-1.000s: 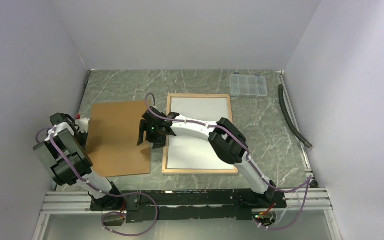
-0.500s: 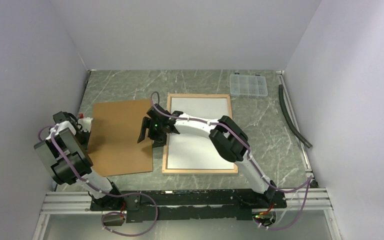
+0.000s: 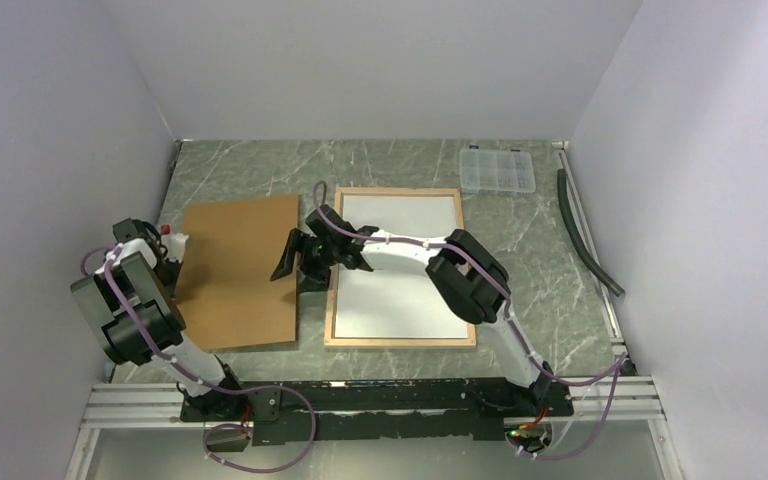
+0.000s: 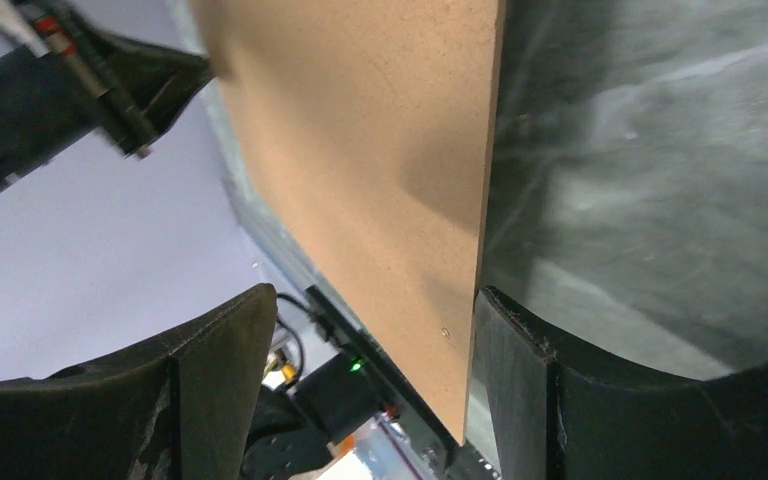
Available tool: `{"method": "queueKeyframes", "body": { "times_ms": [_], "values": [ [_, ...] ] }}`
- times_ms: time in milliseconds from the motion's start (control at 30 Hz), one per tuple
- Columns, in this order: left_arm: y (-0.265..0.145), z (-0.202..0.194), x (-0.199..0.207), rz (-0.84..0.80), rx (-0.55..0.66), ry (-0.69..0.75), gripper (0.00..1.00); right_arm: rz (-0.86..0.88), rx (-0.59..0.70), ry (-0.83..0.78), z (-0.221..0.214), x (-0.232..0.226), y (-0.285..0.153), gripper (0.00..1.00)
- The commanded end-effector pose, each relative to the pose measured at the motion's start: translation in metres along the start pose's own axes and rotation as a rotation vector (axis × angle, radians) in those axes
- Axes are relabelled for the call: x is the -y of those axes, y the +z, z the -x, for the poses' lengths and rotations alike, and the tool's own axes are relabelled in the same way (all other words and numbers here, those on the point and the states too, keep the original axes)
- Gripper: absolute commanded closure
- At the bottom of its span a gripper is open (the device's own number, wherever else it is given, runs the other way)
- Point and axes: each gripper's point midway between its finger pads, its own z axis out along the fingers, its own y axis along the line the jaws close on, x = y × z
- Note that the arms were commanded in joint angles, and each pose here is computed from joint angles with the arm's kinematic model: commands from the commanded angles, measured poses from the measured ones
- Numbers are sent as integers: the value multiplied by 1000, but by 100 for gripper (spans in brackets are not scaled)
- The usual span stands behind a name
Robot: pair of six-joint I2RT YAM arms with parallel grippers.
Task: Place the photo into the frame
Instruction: Pick up the photo frame item at the center of the board.
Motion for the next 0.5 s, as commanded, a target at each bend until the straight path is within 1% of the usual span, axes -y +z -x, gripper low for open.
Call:
{"method": "queueKeyframes", "body": {
  "times_ms": [0,133,233,400,467],
  "values": [
    [18,-28,85,-342,-74,-16,84,505,-9,-166,-23,-152,-68,26],
    [18,-27,88,-362,-78,-19,85,586,-10,-201,-31,-166,-83,27],
    [17,-27,88,-365,-77,-18,86,647,-36,-223,-41,-173,-88,28],
    [10,-23,90,-383,-64,-21,87,726,-75,-238,-51,-180,-89,29],
    [6,-22,90,-389,-60,-22,87,722,-92,-233,-52,-179,-84,30]
  ]
}}
